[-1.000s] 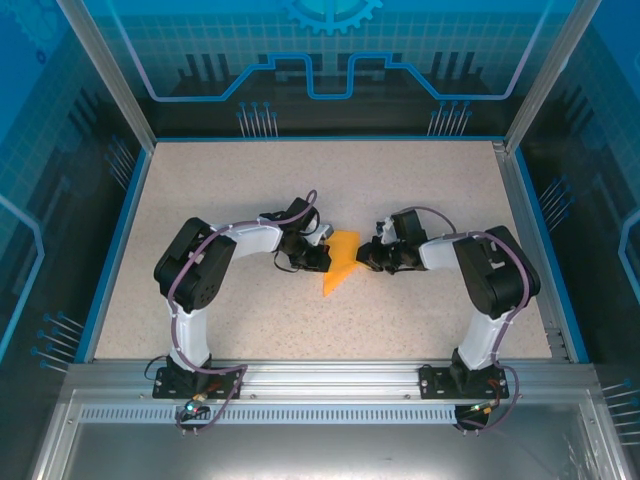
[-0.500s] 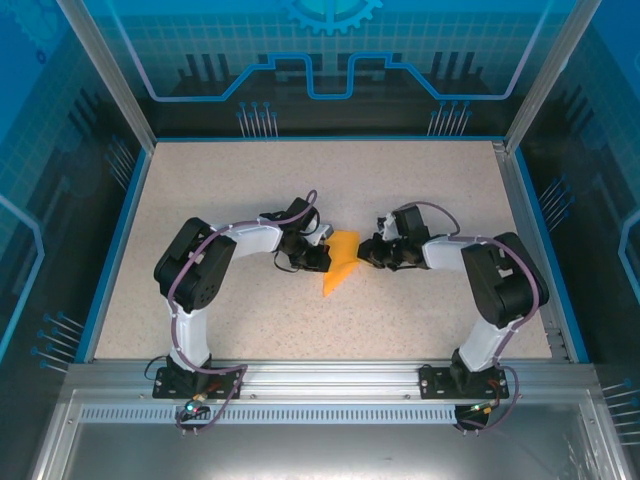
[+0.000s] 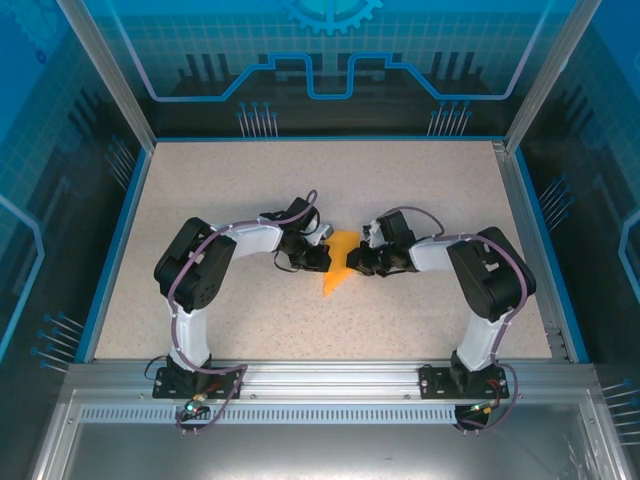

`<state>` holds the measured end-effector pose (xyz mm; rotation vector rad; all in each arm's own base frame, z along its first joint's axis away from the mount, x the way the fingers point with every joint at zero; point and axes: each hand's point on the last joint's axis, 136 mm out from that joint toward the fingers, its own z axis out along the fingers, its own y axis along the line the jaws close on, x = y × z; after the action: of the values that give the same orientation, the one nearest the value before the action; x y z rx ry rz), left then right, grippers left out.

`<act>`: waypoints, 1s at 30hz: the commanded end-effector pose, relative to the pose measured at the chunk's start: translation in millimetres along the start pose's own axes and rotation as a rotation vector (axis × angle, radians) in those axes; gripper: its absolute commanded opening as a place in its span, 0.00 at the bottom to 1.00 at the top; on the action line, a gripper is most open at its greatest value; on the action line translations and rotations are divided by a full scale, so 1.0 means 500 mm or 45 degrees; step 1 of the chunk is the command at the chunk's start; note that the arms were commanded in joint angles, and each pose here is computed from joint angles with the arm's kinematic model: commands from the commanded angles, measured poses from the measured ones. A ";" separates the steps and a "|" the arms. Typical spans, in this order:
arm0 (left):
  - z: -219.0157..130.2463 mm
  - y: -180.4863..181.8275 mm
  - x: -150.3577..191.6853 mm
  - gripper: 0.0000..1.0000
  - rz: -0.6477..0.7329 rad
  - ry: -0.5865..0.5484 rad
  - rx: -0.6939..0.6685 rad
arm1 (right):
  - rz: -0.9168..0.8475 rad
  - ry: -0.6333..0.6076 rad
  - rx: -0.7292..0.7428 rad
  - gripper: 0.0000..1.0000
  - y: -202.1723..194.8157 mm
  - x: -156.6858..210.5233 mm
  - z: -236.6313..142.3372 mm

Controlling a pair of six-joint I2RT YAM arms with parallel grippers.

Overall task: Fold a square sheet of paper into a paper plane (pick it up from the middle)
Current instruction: Third fold the triangle at the center of the table.

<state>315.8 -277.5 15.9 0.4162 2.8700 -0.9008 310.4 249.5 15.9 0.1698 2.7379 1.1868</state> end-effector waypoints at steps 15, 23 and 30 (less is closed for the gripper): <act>-0.030 -0.013 -0.004 0.09 0.030 -0.054 -0.021 | 0.009 0.024 0.108 0.10 -0.049 0.010 0.011; -0.023 -0.001 0.006 0.05 0.016 -0.035 -0.040 | 0.009 0.036 0.110 0.11 -0.050 0.012 0.011; -0.011 0.021 0.013 0.06 -0.011 -0.014 -0.092 | 0.006 0.044 0.090 0.13 -0.041 0.011 0.011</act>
<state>318.6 -272.5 22.2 0.4084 2.8437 -0.8492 310.4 249.0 13.8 0.1427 2.7466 1.1765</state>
